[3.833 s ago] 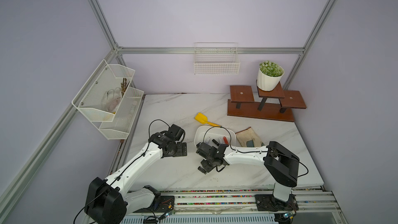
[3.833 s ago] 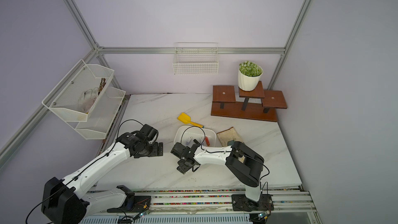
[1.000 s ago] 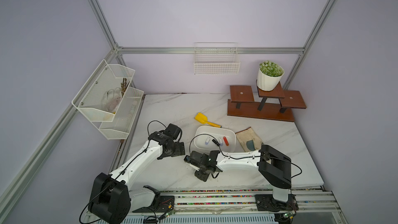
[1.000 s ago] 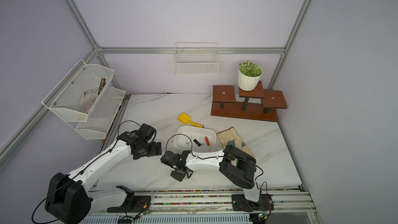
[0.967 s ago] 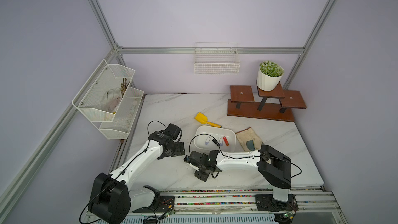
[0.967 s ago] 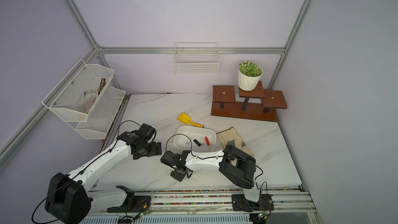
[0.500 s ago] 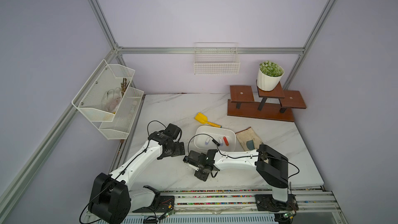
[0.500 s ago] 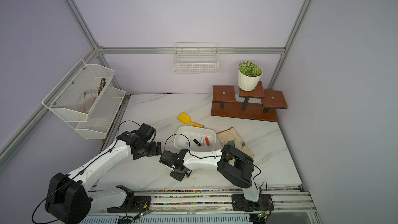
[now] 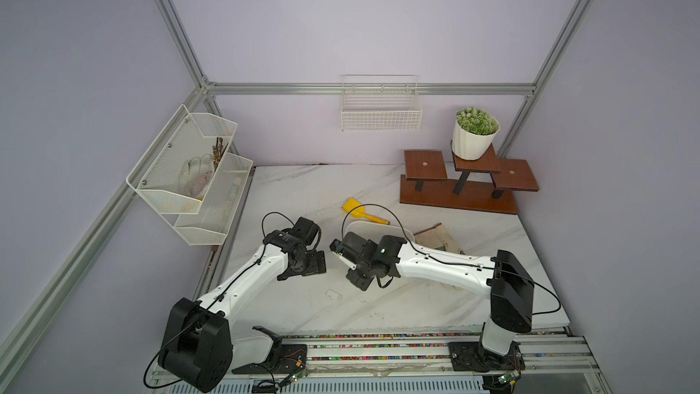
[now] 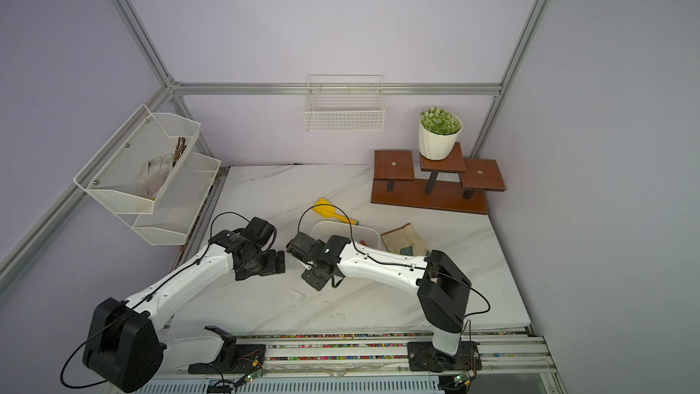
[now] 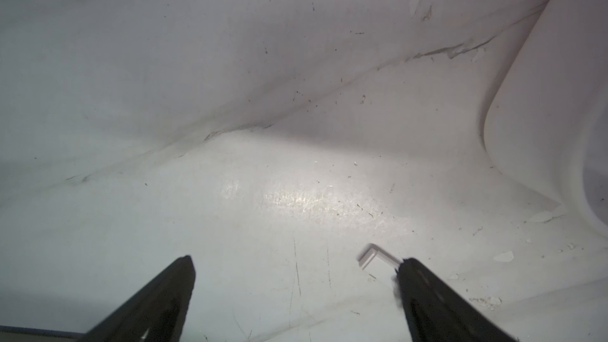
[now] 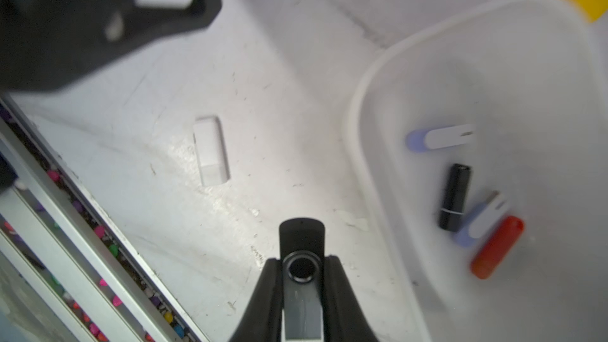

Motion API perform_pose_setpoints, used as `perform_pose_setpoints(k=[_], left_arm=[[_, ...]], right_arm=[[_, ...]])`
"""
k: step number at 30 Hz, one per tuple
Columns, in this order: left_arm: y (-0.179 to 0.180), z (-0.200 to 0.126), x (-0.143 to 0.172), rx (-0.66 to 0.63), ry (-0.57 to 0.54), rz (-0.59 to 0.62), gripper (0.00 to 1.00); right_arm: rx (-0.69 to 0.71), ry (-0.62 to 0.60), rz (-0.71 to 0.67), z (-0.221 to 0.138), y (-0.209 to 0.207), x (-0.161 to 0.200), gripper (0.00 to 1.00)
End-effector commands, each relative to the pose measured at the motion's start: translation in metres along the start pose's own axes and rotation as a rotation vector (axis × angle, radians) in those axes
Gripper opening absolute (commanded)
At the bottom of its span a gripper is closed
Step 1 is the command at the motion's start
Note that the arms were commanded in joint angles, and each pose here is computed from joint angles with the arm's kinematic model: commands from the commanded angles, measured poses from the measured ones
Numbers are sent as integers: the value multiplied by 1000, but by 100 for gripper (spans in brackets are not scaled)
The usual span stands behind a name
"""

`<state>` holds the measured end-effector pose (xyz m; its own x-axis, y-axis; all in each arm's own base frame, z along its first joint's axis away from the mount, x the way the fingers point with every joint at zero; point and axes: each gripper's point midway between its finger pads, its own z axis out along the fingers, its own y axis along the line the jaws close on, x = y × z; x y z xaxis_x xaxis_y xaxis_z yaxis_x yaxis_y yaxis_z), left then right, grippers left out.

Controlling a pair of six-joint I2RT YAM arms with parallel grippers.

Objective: Put the usb flash drive into the storage box
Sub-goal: Pick up the USB flash from the center of the board, then place the USB flash in the storage box.

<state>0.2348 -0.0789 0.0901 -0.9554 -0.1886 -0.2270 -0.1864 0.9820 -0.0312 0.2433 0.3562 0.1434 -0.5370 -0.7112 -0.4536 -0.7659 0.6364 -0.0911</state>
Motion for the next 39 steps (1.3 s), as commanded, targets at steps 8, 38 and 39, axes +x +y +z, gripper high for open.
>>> perform_pose_setpoints(k=[8, 38, 39], left_arm=[[-7, 1, -3, 39, -7, 13, 100], [-8, 2, 0, 57, -11, 9, 100], [-8, 2, -1, 56, -12, 8, 100]], right_arm=[[276, 48, 47, 59, -117, -14, 0], [356, 123, 66, 123, -138, 19, 0], [359, 124, 67, 125, -139, 21, 0]])
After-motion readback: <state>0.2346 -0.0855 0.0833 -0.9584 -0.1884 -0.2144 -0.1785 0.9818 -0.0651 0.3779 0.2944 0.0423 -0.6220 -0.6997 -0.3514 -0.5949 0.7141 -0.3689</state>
